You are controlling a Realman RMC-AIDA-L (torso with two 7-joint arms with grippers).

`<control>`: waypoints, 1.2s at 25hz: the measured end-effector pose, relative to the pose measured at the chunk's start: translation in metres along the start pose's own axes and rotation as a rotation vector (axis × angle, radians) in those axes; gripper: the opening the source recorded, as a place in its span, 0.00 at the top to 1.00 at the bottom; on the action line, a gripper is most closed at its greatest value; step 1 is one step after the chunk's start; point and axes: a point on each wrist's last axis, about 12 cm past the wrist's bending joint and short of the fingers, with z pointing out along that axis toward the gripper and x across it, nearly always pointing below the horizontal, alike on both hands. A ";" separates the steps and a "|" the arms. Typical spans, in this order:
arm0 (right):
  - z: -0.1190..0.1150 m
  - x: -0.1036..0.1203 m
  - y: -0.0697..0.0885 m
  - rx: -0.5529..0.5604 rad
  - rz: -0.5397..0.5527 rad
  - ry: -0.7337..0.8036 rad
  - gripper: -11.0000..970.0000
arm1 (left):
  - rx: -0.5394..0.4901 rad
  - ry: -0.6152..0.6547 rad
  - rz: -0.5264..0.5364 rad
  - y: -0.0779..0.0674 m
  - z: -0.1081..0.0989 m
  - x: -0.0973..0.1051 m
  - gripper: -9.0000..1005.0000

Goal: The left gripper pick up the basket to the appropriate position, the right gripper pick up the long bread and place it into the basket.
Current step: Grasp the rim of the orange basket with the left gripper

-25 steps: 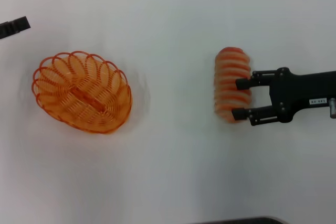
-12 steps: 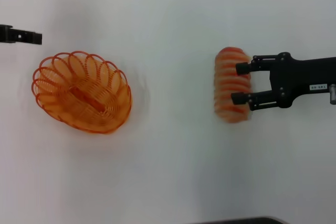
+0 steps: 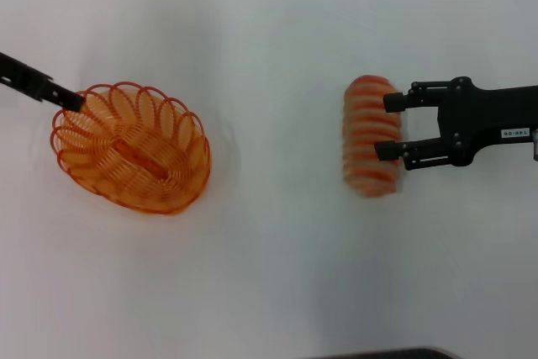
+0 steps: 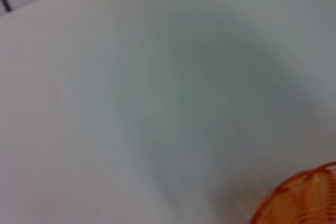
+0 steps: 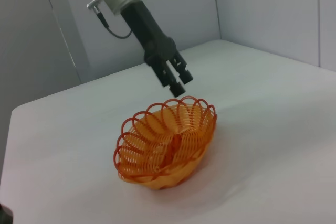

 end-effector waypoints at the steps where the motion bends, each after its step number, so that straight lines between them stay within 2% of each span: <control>1: 0.000 0.000 0.000 0.002 0.000 0.000 0.15 | 0.002 0.011 0.015 -0.004 0.003 -0.001 0.22; 2: -0.001 0.000 0.000 0.004 -0.001 0.001 0.15 | 0.004 0.024 0.036 -0.010 0.007 -0.003 0.22; 10: -0.001 0.001 0.000 0.006 -0.002 0.002 0.15 | -0.003 0.036 0.075 -0.020 0.015 -0.009 0.22; 20: -0.001 0.001 -0.001 0.009 0.003 0.000 0.15 | -0.035 0.073 0.098 -0.023 0.028 -0.006 0.22; 28: 0.001 0.001 -0.001 0.012 0.006 0.000 0.15 | -0.042 0.072 0.103 -0.023 0.033 -0.005 0.34; 30: 0.001 0.001 -0.001 0.013 0.007 -0.001 0.15 | -0.043 0.075 0.106 -0.022 0.034 -0.005 0.42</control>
